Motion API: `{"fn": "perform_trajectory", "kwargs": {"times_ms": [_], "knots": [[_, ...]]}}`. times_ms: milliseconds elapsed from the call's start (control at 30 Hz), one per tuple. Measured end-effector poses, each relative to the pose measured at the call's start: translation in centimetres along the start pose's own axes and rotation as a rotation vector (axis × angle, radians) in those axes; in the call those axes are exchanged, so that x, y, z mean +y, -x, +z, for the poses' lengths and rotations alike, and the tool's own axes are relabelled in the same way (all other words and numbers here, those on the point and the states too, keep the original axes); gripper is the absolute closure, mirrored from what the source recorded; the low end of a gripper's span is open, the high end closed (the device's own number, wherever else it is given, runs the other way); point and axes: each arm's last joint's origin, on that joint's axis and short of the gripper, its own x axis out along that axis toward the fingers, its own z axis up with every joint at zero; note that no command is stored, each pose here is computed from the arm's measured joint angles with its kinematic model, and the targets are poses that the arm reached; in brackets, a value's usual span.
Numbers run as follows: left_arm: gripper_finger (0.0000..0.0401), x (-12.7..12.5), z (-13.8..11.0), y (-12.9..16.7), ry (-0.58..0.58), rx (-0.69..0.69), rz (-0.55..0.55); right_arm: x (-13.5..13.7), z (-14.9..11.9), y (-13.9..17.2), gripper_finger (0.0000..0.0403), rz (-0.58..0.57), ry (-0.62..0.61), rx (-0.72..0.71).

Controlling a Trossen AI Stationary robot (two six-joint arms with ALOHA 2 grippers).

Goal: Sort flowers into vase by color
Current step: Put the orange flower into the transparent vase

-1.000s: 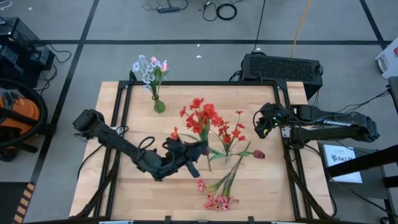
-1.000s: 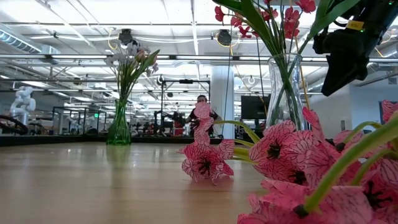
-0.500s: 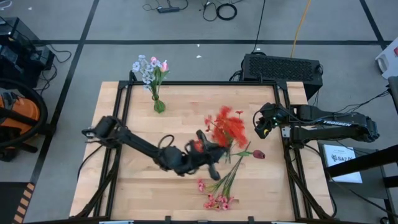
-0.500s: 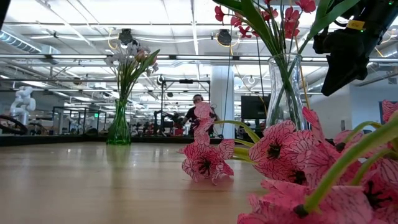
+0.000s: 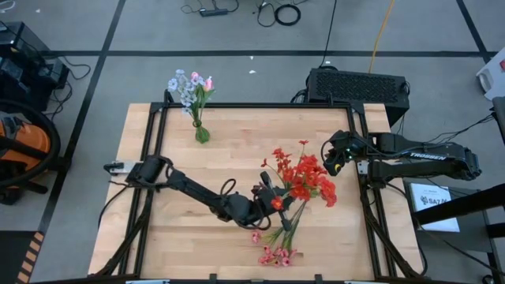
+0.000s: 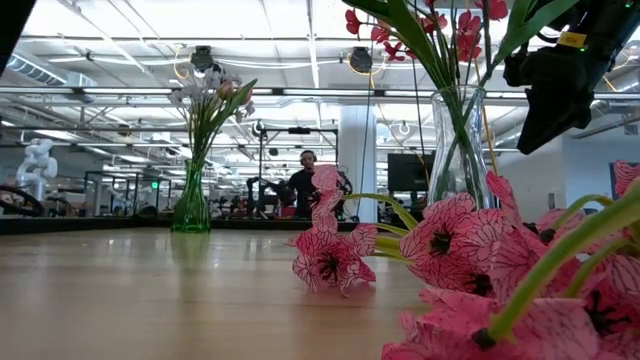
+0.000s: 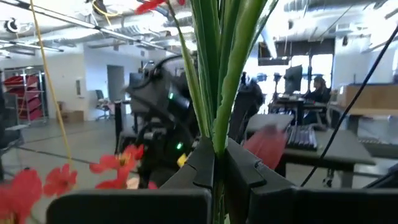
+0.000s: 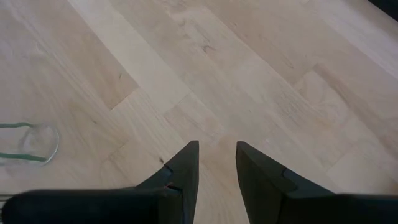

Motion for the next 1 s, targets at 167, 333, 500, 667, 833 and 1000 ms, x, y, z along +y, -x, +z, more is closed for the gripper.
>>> {"fn": "perform_trajectory", "kwargs": {"times_ms": [167,333,500,667,833,1000], "knots": [[0.0388,0.1,-1.5,-0.1,-0.028,0.037,0.056,0.0,-0.1,0.0,0.0305,-0.001,0.008,0.007],[0.0388,0.2,-0.7,0.0,-0.035,-0.014,0.069,-0.1,-0.1,0.0,0.0305,-0.004,0.017,0.013],[0.0388,-0.1,0.0,0.4,-0.121,-0.046,0.082,-0.1,-0.1,0.0,0.0305,-0.004,0.021,0.013],[0.0388,-0.4,-0.3,0.6,-0.158,-0.012,0.084,-0.1,-0.1,0.0,0.0305,-0.004,0.021,0.013],[0.0387,-0.3,-1.5,0.3,-0.136,0.080,0.072,-0.1,-0.1,0.0,0.0305,-0.004,0.022,0.013],[0.0376,-0.1,-3.0,0.1,-0.112,0.187,0.061,-0.1,-0.1,0.0,0.0305,-0.004,0.025,0.013]]}}
